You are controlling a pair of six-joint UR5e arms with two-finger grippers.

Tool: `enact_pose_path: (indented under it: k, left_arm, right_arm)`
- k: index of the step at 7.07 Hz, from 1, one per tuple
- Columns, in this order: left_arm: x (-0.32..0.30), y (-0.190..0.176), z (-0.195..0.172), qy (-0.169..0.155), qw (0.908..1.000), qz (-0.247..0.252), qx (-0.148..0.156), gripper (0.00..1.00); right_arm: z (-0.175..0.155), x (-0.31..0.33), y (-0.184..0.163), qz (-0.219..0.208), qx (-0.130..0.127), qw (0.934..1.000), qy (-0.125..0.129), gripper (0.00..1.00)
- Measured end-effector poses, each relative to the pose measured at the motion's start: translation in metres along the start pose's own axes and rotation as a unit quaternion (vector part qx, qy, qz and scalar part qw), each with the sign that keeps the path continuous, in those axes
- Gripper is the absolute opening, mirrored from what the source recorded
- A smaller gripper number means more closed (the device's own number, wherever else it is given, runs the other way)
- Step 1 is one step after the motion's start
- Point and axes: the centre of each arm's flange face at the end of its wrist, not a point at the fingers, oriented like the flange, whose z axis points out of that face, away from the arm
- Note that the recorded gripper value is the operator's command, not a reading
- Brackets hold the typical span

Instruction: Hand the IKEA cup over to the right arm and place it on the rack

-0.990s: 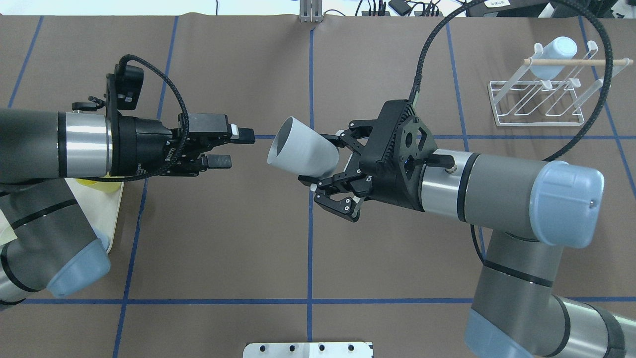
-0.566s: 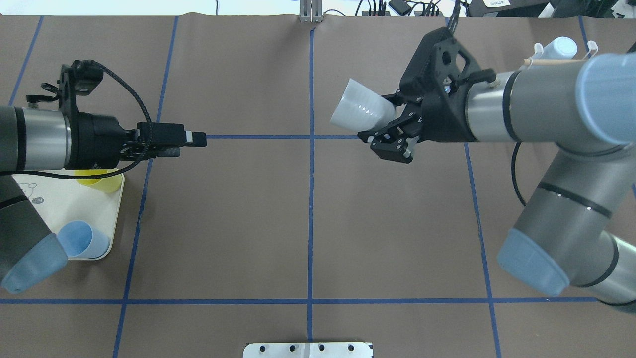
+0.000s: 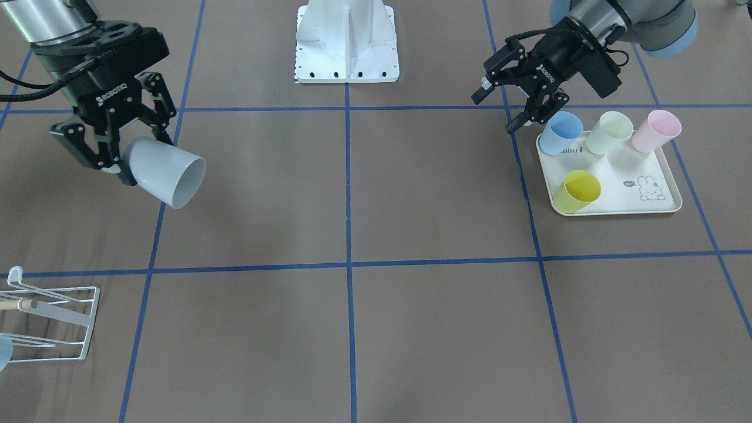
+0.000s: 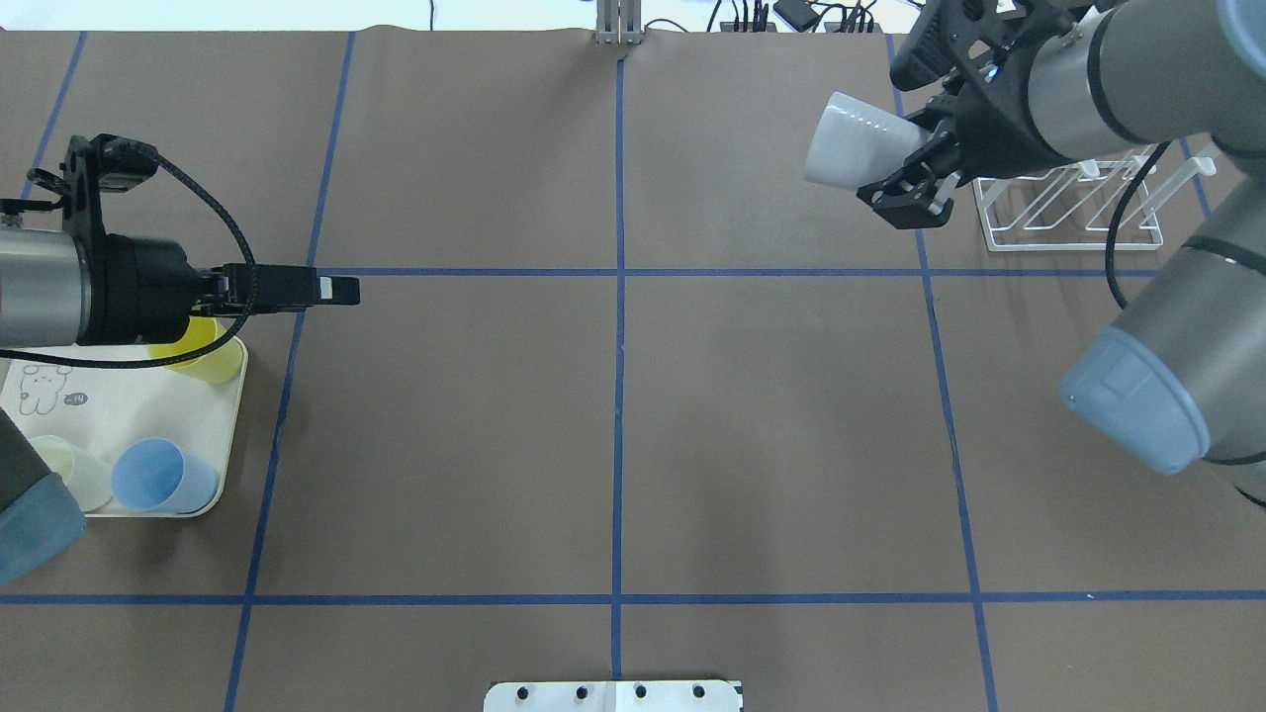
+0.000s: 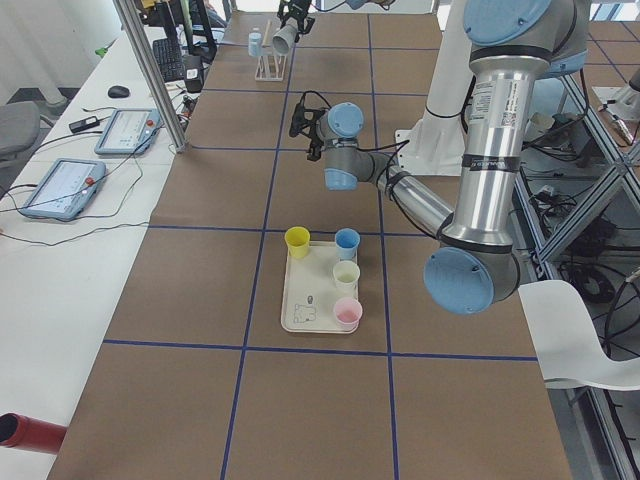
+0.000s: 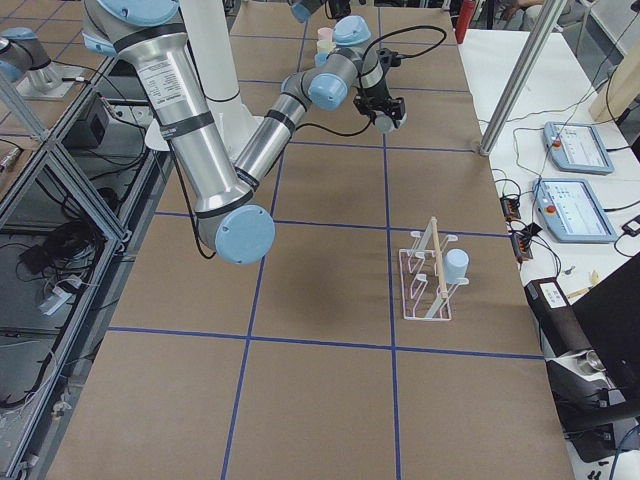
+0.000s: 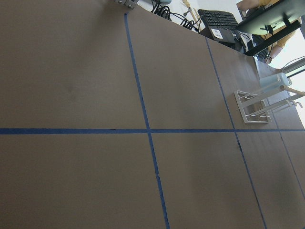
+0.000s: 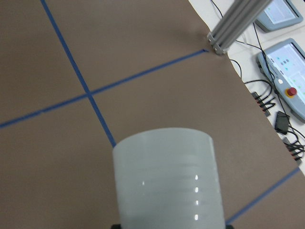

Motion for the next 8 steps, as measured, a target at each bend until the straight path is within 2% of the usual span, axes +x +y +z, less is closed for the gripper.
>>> enact_pose_path:
  k: [1, 2, 3, 4, 5, 6, 7, 8]
  left_arm:
    - [0.0, 0.0, 0.0, 0.0, 1.0, 0.0, 0.001, 1.0]
    - [0.001, 0.0, 0.0, 0.0, 1.0, 0.0, 0.002, 1.0]
    - [0.001, 0.0, 0.0, 0.001, 1.0, 0.001, 0.003, 1.0]
    - [0.001, 0.0, 0.0, 0.001, 1.0, 0.0, 0.004, 1.0]
    - [0.002, 0.0, -0.001, 0.002, 1.0, -0.001, 0.006, 1.0]
    - [0.003, 0.0, -0.002, 0.003, 1.0, -0.001, 0.006, 1.0]
    - [0.003, 0.0, -0.003, 0.004, 1.0, -0.002, 0.007, 1.0]
    - [0.003, 0.0, -0.003, 0.004, 1.0, -0.002, 0.007, 1.0]
  right_arm:
    - [0.01, 0.024, 0.01, -0.059, -0.042, 0.9968, 0.032, 0.0]
    - [0.021, 0.045, 0.019, -0.133, -0.081, 0.9858, 0.062, 0.0]
    - [0.032, 0.063, 0.028, -0.2, -0.12, 0.9689, 0.083, 0.0]
    - [0.041, 0.081, 0.037, -0.258, -0.161, 0.9473, 0.101, 0.0]
    - [0.051, 0.097, 0.047, -0.316, -0.207, 0.9184, 0.118, 0.0]
    - [0.065, 0.11, 0.057, -0.356, -0.249, 0.8922, 0.124, 0.0]
    - [0.085, 0.122, 0.068, -0.379, -0.284, 0.8717, 0.125, 0.0]
    - [0.104, 0.133, 0.079, -0.4, -0.305, 0.8554, 0.126, 0.0]
